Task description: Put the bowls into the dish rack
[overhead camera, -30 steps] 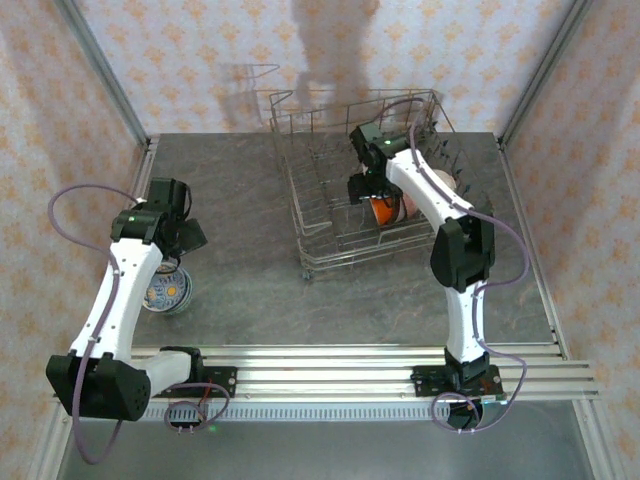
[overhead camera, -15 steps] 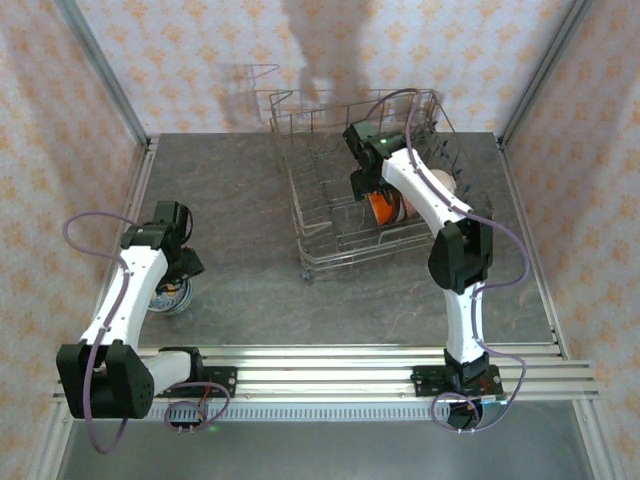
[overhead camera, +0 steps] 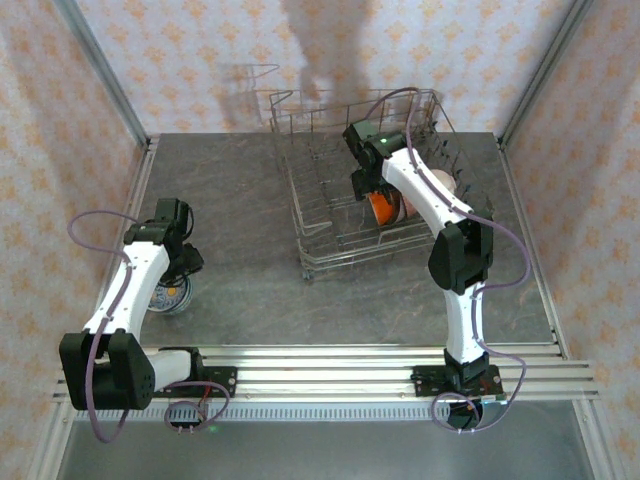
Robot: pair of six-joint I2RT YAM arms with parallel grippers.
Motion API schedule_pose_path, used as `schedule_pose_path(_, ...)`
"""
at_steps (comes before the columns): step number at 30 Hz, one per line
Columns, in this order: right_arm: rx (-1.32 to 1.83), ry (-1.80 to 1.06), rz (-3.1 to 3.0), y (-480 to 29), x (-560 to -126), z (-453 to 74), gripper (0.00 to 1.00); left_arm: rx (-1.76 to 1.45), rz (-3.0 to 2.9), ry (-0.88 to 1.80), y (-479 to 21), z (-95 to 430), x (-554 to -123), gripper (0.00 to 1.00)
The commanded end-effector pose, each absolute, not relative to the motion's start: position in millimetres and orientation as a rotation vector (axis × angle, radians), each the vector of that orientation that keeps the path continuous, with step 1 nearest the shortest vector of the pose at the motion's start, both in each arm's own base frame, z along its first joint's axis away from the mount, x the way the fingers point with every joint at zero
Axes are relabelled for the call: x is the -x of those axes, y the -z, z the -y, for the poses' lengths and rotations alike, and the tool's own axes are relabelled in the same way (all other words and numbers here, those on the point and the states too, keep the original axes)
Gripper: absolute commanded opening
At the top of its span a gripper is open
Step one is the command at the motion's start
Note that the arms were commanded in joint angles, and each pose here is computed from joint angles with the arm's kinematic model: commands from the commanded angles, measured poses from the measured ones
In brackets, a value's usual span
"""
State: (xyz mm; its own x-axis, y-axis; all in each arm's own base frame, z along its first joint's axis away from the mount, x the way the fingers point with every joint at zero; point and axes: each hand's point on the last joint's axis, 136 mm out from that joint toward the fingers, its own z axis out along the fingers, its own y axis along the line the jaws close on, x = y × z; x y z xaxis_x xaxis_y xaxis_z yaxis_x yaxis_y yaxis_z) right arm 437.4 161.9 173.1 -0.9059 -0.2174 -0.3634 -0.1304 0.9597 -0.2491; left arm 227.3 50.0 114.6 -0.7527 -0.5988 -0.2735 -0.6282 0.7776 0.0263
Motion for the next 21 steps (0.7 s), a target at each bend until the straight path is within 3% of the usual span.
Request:
schedule_pose_path(1,0.244,0.328,-2.681,-191.5,-436.4,-161.4,0.80,0.959,-2.724,-0.154,-111.2,-49.8,-227.3,0.36)
schedule_pose_path(18,0.272,0.309,-2.681,-191.4,-444.3,-173.0,0.80,0.935,-2.714,-0.105,-115.4,-44.2,-224.1,0.05)
schedule_pose_path(21,0.273,0.297,-2.677,-193.2,-444.7,-175.2,0.80,0.929,-2.704,-0.103,-118.8,-44.4,-222.9,0.03)
